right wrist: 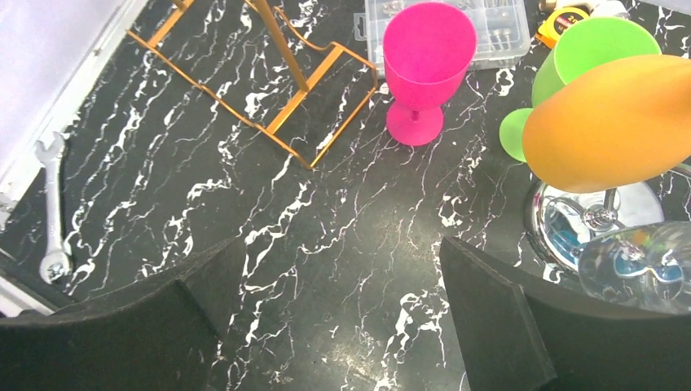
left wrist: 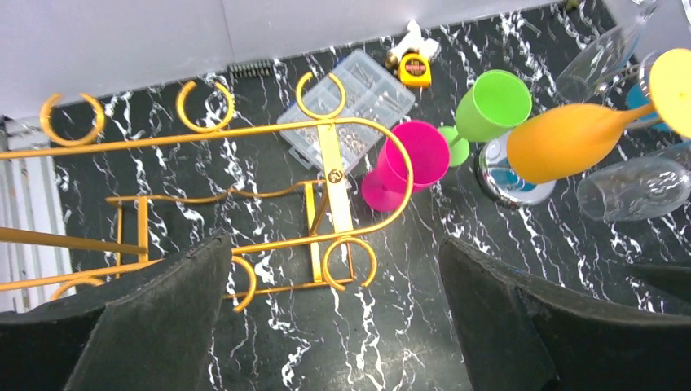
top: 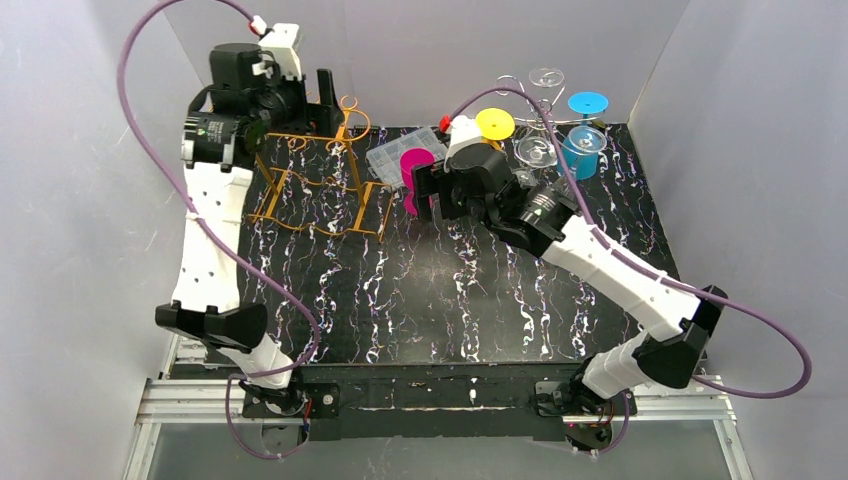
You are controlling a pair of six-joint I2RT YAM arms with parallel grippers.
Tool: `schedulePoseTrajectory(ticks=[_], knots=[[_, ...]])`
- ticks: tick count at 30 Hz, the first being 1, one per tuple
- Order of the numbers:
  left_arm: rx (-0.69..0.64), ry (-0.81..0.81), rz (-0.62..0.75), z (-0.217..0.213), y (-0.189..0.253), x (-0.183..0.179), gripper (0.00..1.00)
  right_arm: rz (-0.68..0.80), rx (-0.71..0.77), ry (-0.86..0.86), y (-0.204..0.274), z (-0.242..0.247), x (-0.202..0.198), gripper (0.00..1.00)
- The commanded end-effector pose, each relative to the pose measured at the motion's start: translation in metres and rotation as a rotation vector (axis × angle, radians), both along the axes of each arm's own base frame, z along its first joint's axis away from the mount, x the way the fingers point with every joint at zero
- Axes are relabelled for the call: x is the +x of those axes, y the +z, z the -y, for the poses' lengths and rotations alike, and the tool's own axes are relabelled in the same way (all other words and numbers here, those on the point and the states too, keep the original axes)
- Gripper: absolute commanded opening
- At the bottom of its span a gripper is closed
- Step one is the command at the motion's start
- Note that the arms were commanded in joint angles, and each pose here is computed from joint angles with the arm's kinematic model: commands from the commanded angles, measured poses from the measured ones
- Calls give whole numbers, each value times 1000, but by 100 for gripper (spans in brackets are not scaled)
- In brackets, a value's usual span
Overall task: Place the wine glass upside down on the wine glass rack
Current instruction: Adjust the wine rack at the center of the board.
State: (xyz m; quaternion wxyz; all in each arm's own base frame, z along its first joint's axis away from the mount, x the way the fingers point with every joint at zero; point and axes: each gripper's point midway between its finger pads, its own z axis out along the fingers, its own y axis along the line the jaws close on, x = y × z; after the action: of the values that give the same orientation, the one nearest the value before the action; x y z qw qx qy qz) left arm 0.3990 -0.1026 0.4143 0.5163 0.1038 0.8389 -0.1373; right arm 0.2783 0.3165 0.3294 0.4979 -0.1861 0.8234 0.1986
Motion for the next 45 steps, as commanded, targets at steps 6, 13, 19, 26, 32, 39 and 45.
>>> schedulePoseTrajectory(ticks=[6,13,19,26,32,39,45], knots=[[123,159,56,-87,30,-30,98,31,-101,-15,-26,-24,41,98],[65,391,-36,-207,-1,-20,98,58,-136,16,-30,-44,74,98],[-49,398,-50,-232,-13,-12,98,53,-173,32,-49,-50,99,98],[-10,436,-24,-262,-18,3,92,31,-162,41,-60,-52,115,98],[-67,402,-15,-258,-26,14,89,13,-75,110,-58,-67,104,96],[-214,317,15,-236,-22,27,87,-14,74,247,-61,-105,95,96],[-233,288,3,-235,-31,34,85,-76,201,330,-64,-141,98,86]])
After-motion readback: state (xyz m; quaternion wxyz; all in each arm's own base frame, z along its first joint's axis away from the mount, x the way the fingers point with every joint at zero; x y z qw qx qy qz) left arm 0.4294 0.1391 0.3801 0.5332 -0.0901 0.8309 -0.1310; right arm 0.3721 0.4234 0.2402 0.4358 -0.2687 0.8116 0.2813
